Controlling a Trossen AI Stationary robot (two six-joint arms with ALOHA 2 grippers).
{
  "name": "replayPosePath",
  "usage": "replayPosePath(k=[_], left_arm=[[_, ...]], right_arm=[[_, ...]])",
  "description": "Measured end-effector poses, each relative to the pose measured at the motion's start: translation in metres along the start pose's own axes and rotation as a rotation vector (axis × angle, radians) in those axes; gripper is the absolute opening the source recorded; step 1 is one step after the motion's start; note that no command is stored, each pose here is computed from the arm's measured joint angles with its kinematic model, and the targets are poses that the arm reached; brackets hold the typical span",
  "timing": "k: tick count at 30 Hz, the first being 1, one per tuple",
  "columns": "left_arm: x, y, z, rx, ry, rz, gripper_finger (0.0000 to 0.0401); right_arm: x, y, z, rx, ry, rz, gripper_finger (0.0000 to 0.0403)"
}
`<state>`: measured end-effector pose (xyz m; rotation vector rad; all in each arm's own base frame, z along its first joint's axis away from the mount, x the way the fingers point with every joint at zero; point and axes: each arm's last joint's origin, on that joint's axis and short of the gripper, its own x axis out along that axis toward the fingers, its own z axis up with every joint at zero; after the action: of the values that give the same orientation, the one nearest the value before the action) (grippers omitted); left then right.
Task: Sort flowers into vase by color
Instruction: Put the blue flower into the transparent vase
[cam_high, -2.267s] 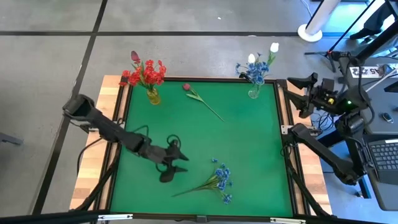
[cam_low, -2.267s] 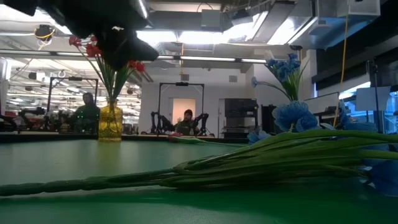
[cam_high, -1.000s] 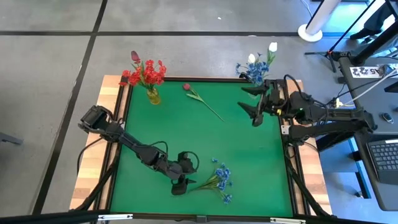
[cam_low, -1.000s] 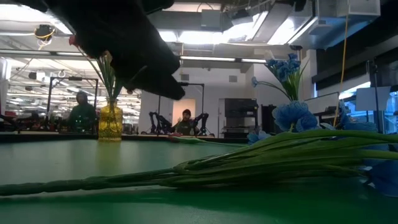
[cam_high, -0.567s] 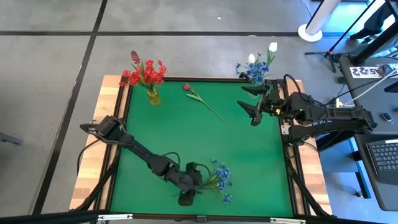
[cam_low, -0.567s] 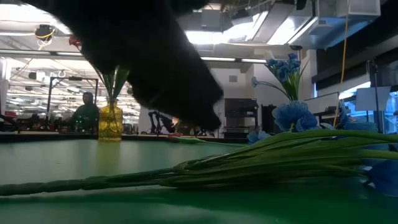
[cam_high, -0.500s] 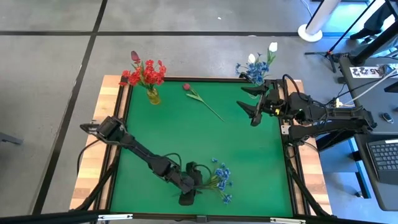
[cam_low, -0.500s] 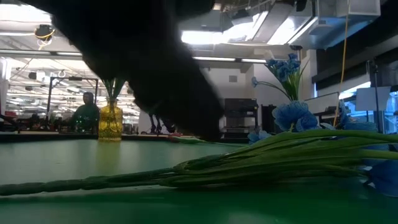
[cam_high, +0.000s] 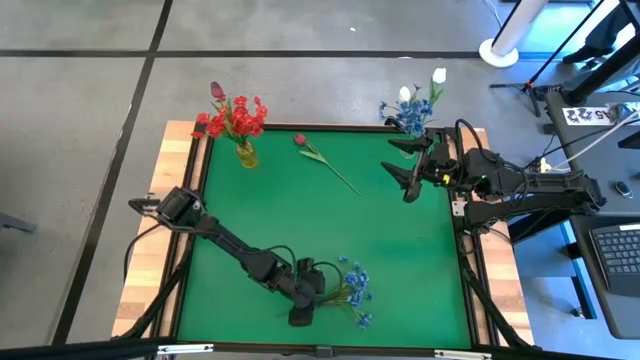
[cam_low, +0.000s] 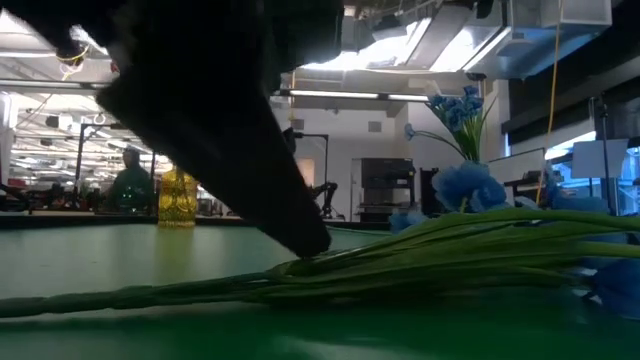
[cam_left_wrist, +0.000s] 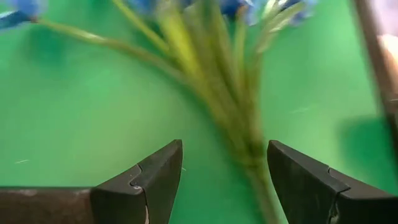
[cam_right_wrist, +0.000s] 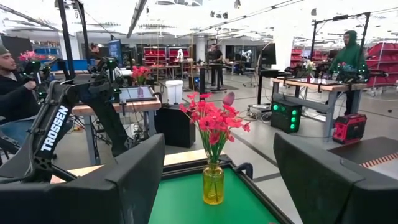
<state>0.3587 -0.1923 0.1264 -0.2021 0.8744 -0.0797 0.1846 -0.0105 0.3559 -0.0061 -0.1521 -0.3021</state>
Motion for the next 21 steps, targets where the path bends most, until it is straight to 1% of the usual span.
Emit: replayPosePath(k=[3, 6, 8, 11, 14, 21], left_arm=[[-0.003, -0.010, 0.006, 0.007, -0.018, -0.061, 0.0229], [-0.006, -0.018, 0.010, 0.025, -0.040, -0.085, 0.0229], [-0.006, -0.018, 0.011, 0.035, -0.042, -0.076, 0.0229], [-0.005, -0.013, 0.011, 0.037, -0.043, -0.027, 0.0229], [0.001, -0.006, 0.007, 0.040, -0.005, 0.024, 0.0229], [0.020, -0.004, -0.003, 0.026, 0.010, 0.025, 0.0229]], right_arm=[[0.000, 0.000, 0.000, 0.000, 0.001, -0.011, 0.0298], [0.000, -0.001, 0.000, 0.000, 0.001, -0.016, 0.0298], [0.000, -0.001, 0.000, 0.000, 0.001, -0.016, 0.0298], [0.000, -0.001, 0.000, 0.000, 0.001, -0.016, 0.0298], [0.000, -0.001, 0.000, 0.000, 0.001, -0.016, 0.0298], [0.000, 0.000, -0.001, -0.002, 0.007, -0.015, 0.0298]])
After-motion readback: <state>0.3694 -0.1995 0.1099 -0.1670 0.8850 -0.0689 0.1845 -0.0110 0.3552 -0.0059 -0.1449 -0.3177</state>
